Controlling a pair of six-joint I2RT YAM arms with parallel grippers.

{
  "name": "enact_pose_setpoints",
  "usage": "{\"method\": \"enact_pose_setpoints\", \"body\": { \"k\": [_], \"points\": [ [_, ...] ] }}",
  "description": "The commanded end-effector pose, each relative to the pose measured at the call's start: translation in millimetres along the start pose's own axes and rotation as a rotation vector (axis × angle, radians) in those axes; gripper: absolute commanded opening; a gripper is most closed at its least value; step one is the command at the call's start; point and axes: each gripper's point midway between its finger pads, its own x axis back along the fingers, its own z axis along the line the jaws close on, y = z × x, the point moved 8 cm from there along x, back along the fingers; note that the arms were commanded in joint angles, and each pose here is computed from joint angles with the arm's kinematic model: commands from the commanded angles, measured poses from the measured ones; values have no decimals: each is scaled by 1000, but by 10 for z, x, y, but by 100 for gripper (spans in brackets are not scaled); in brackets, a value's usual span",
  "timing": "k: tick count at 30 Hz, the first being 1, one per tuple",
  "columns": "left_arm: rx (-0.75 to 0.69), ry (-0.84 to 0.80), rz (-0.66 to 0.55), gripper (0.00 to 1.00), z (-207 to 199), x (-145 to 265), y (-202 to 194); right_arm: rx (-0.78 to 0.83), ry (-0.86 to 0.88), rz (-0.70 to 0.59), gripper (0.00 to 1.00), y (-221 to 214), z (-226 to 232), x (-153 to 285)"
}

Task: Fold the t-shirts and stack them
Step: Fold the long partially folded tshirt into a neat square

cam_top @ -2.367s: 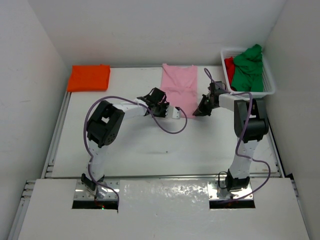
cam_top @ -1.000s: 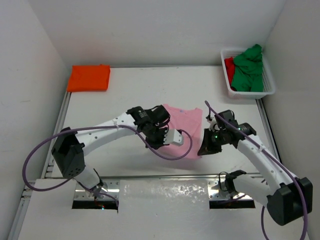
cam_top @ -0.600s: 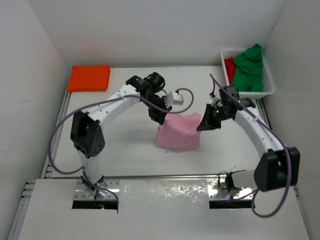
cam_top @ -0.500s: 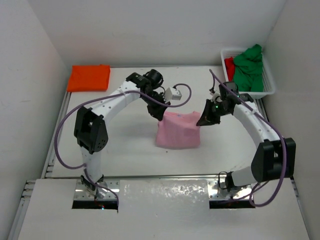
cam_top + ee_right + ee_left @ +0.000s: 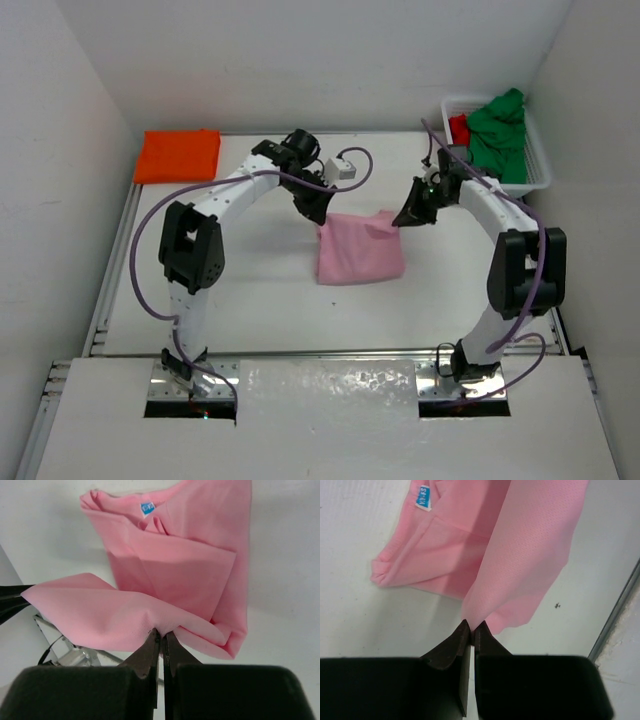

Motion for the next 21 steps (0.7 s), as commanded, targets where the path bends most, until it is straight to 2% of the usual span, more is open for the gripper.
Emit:
{"method": "enact_pose_setpoints", "body": {
  "k": [1,9,13,16,18,20,21],
  "points": [
    [12,55,-78,0,178,58,140,14,19,-41,0,236,52,-77],
    [83,159,-108,0,569,-74,140,-9,6,-97,0,688,64,-326],
    [97,176,-101,0,752,-272,73,-20,-12,-122,4,900,2,-544],
    [94,202,-129,5,901,-441,95,-11,-50,-166,6,1100,-79,-702],
    [99,258,-144,5,1037,-476,142,-21,-43,-183,17,1188,-128,-851],
    [153,289,-125,5,1191,-576,67,4,-7,-258,26,1408,-51,-870],
    [181,306,-136,6,1267,-593,78,10,-8,-275,36,1473,-73,-936]
  ]
}}
